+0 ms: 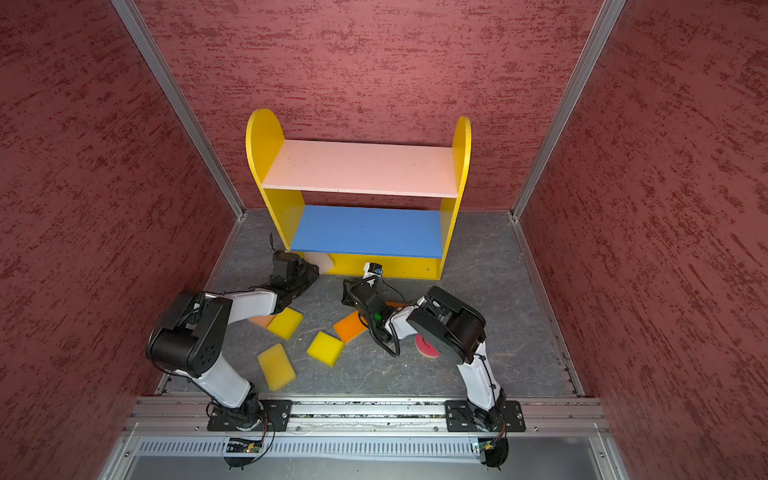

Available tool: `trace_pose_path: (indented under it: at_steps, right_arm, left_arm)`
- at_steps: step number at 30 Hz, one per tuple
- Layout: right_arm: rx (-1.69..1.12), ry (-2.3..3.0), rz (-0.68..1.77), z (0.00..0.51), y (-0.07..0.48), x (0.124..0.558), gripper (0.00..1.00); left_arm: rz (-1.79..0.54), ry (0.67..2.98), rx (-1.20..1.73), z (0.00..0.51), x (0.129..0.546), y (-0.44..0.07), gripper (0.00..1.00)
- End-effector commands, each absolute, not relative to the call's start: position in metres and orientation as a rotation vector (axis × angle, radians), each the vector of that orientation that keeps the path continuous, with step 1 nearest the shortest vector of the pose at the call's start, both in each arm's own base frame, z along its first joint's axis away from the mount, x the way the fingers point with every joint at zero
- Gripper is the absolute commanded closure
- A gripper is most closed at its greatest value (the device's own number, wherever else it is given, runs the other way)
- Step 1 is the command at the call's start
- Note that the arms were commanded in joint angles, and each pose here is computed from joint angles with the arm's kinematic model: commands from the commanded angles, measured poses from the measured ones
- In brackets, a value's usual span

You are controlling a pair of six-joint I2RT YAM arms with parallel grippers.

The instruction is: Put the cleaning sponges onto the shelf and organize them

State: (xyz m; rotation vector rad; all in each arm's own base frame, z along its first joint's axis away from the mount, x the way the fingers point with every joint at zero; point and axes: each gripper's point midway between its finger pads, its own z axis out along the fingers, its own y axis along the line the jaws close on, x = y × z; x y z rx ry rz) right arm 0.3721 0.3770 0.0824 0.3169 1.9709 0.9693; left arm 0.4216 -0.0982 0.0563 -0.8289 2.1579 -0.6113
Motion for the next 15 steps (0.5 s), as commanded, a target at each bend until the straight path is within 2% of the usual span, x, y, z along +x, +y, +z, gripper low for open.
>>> trace_pose_path:
  at_steps: [1, 9, 12, 15]
  right_arm:
    - [0.350, 1.953, 0.982, 0.0814, 0.3718, 0.3747, 0.70]
    - [0.368, 1.957, 0.986, 0.0764, 0.3677, 0.3761, 0.70]
    - [0.367, 1.958, 0.989, 0.0766, 0.3679, 0.3764, 0.70]
    - [0.379, 1.959, 0.996, 0.0765, 0.3640, 0.3771, 0.70]
  left_arm:
    - [-0.616, 2.149, -0.799, 0.0566, 0.4367, -0.1036, 0.64]
    - [-0.592, 2.166, -0.806, 0.0507, 0.4404, -0.1023, 0.91]
    - [-0.582, 2.167, -0.808, 0.0513, 0.4372, -0.1004, 0.99]
    - [-0.578, 2.168, -0.809, 0.0520, 0.4344, -0.0988, 1.00]
